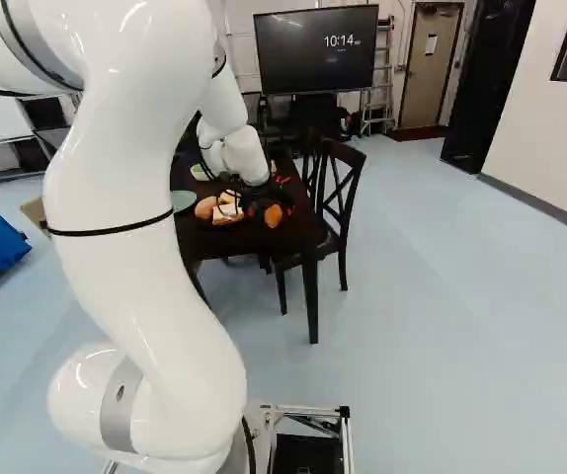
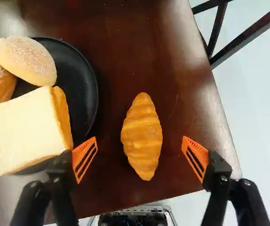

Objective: Move the croissant to the empty plate

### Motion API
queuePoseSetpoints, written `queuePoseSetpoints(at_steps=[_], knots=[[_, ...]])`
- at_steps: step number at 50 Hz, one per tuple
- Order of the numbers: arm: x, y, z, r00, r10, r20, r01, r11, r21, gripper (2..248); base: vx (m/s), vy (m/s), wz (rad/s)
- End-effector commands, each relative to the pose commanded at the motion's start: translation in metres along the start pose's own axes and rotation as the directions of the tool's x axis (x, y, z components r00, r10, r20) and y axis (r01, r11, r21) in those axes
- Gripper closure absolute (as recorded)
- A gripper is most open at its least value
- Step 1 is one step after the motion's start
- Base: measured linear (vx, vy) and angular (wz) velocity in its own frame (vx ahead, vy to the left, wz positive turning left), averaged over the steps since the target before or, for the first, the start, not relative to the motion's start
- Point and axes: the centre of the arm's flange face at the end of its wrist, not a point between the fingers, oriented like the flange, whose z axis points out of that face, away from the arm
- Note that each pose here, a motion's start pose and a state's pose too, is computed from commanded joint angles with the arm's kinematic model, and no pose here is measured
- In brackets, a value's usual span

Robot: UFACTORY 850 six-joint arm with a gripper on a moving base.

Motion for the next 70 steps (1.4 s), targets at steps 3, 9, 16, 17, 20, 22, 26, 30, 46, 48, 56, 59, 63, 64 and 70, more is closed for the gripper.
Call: queuePoseSetpoints(at_steps=[3, 9, 16, 17, 20, 22, 26, 30, 46, 48, 56, 59, 63, 64, 70], knots=[[0.0000, 0.0000, 0.0000, 1.000, 0.000, 0.000, 0.000, 1.000, 0.000, 12, 0.000, 0.000, 0.000], [0.0000, 0.0000, 0.0000, 1.000, 0.000, 0.000, 0.000, 1.000, 0.000, 25, 0.000, 0.000, 0.000], [0.0000, 0.0000, 0.0000, 1.000, 0.000, 0.000, 0.000, 1.000, 0.000, 49, 0.000, 0.000, 0.000], [0.0000, 0.0000, 0.0000, 1.000, 0.000, 0.000, 0.000, 1.000, 0.000, 49, 0.000, 0.000, 0.000], [0.0000, 0.0000, 0.0000, 1.000, 0.000, 0.000, 0.000, 1.000, 0.000, 49, 0.000, 0.000, 0.000], [0.0000, 0.0000, 0.0000, 1.000, 0.000, 0.000, 0.000, 1.000, 0.000, 61, 0.000, 0.000, 0.000], [0.0000, 0.0000, 0.0000, 1.000, 0.000, 0.000, 0.000, 1.000, 0.000, 74, 0.000, 0.000, 0.000], [0.0000, 0.0000, 0.0000, 1.000, 0.000, 0.000, 0.000, 1.000, 0.000, 74, 0.000, 0.000, 0.000], [0.0000, 0.0000, 0.0000, 1.000, 0.000, 0.000, 0.000, 1.000, 0.000, 110, 0.000, 0.000, 0.000], [0.0000, 0.0000, 0.0000, 1.000, 0.000, 0.000, 0.000, 1.000, 0.000, 122, 0.000, 0.000, 0.000], [0.0000, 0.0000, 0.0000, 1.000, 0.000, 0.000, 0.000, 1.000, 0.000, 133, 0.000, 0.000, 0.000], [0.0000, 0.0000, 0.0000, 1.000, 0.000, 0.000, 0.000, 1.000, 0.000, 143, 0.000, 0.000, 0.000], [0.0000, 0.0000, 0.0000, 1.000, 0.000, 0.000, 0.000, 1.000, 0.000, 154, 0.000, 0.000, 0.000], [0.0000, 0.0000, 0.0000, 1.000, 0.000, 0.000, 0.000, 1.000, 0.000, 154, 0.000, 0.000, 0.000], [0.0000, 0.0000, 0.0000, 1.000, 0.000, 0.000, 0.000, 1.000, 0.000, 156, 0.000, 0.000, 0.000]])
